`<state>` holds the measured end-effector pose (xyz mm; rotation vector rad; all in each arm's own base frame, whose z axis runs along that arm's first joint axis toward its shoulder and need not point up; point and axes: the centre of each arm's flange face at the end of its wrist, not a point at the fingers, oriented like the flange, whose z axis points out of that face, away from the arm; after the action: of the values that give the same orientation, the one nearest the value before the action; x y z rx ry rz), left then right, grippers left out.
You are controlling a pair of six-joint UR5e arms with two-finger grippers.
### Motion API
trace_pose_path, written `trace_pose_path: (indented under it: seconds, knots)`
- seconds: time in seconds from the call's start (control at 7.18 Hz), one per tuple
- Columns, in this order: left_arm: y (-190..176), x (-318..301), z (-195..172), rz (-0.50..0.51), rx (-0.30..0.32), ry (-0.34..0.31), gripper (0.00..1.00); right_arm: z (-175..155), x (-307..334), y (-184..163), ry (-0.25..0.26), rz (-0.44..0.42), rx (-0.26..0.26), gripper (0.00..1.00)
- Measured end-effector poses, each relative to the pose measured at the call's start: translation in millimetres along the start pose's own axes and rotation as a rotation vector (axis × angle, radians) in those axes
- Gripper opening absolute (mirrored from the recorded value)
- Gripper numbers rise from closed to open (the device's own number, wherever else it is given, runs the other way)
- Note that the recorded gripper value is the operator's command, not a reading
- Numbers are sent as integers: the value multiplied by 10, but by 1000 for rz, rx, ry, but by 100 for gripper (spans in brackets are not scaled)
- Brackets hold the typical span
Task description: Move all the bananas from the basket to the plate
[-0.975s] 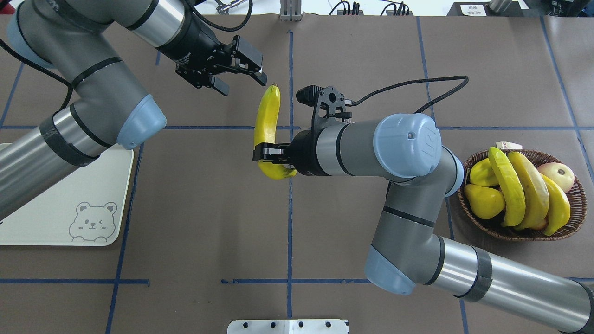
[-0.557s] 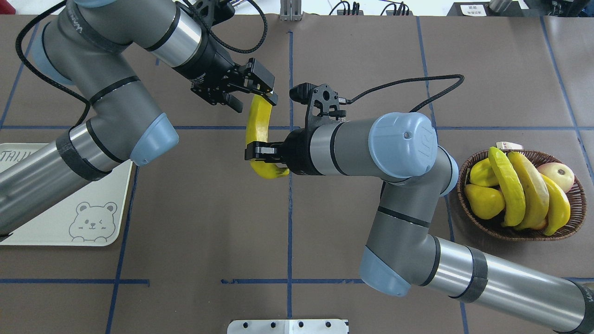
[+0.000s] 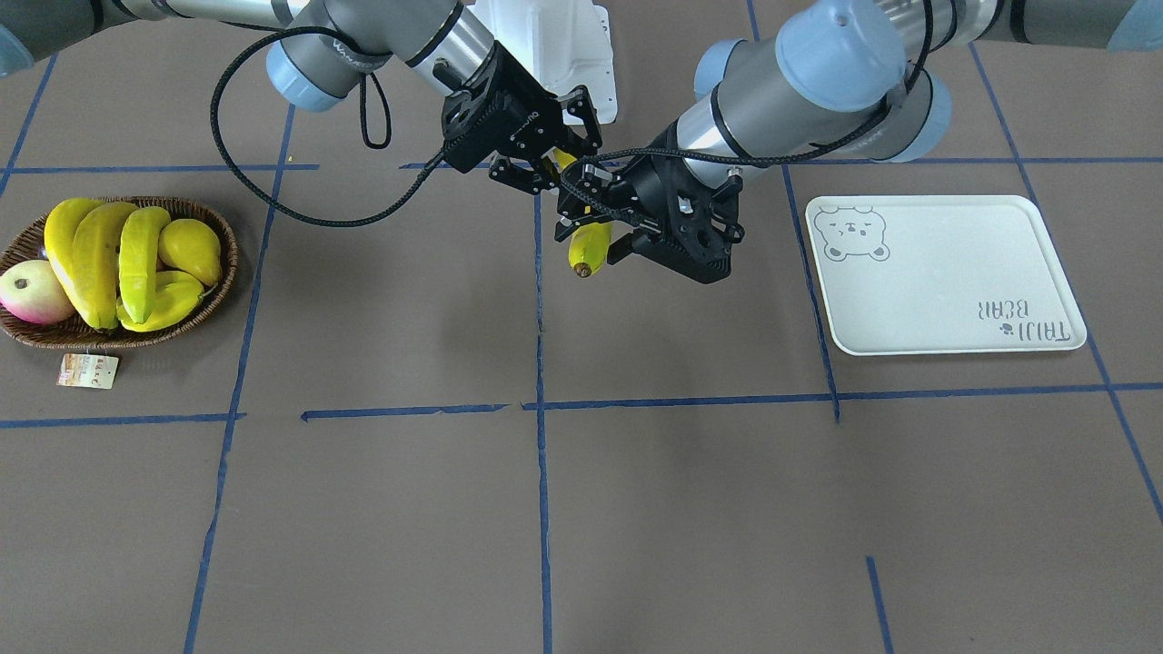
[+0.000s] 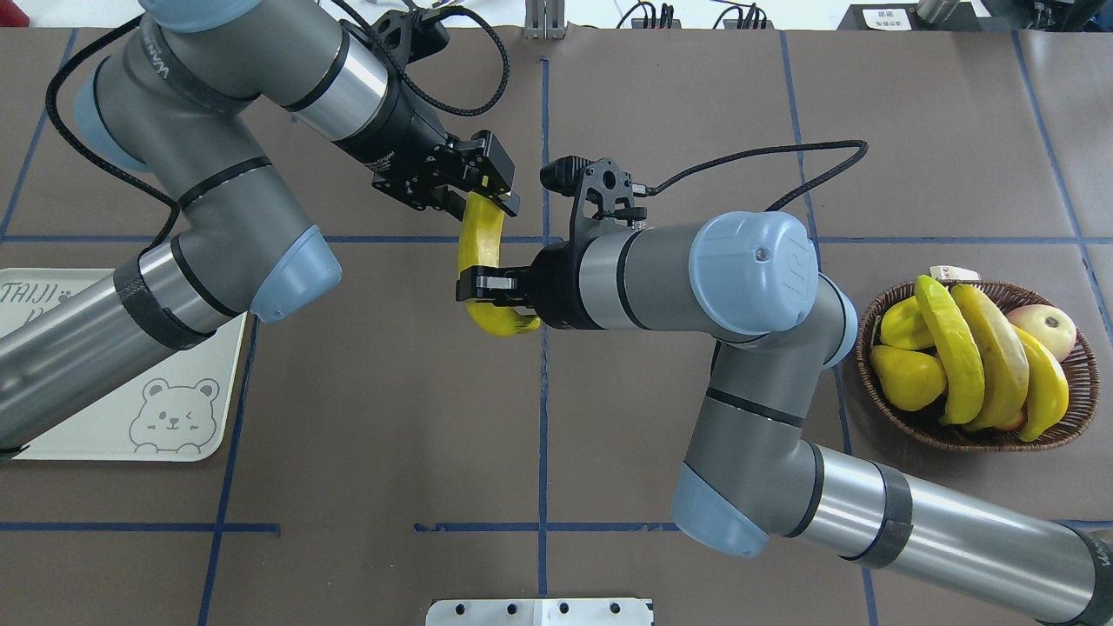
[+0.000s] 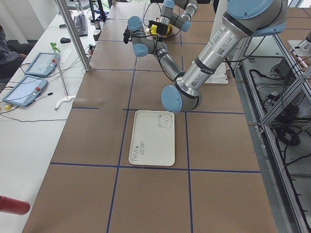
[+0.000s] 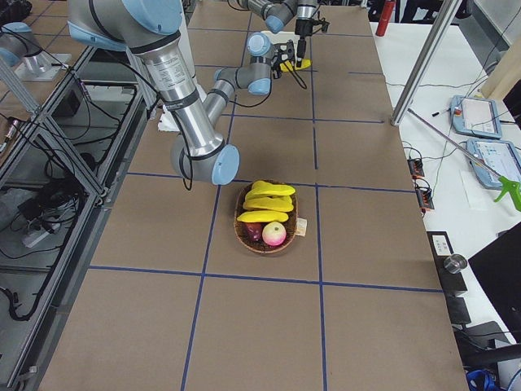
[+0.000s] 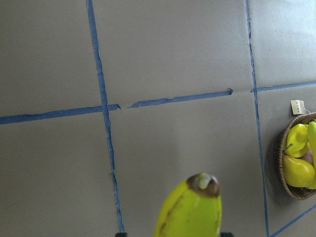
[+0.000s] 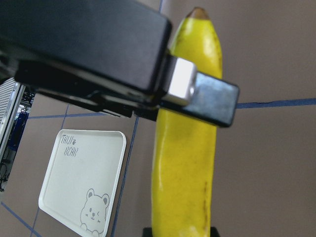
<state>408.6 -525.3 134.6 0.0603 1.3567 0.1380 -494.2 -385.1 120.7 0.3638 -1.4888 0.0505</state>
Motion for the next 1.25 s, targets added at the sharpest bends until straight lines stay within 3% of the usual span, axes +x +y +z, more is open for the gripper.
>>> trace_pose_path:
  seconds: [0.14,0.28,0.42,1.25]
  knots:
    - [4,-3,0,0,0,0,5,0,2,1,0,0,0,34]
    - [9,0,-6,-6,1,1,1,1,2,1,1,1,0,84]
    - [16,1,-14,-19,1,3,0,2,1,1,2,9,-1,99]
    - [44,-72,-29,-46,3,2,0,-39,-18,-39,-4,61,8,100]
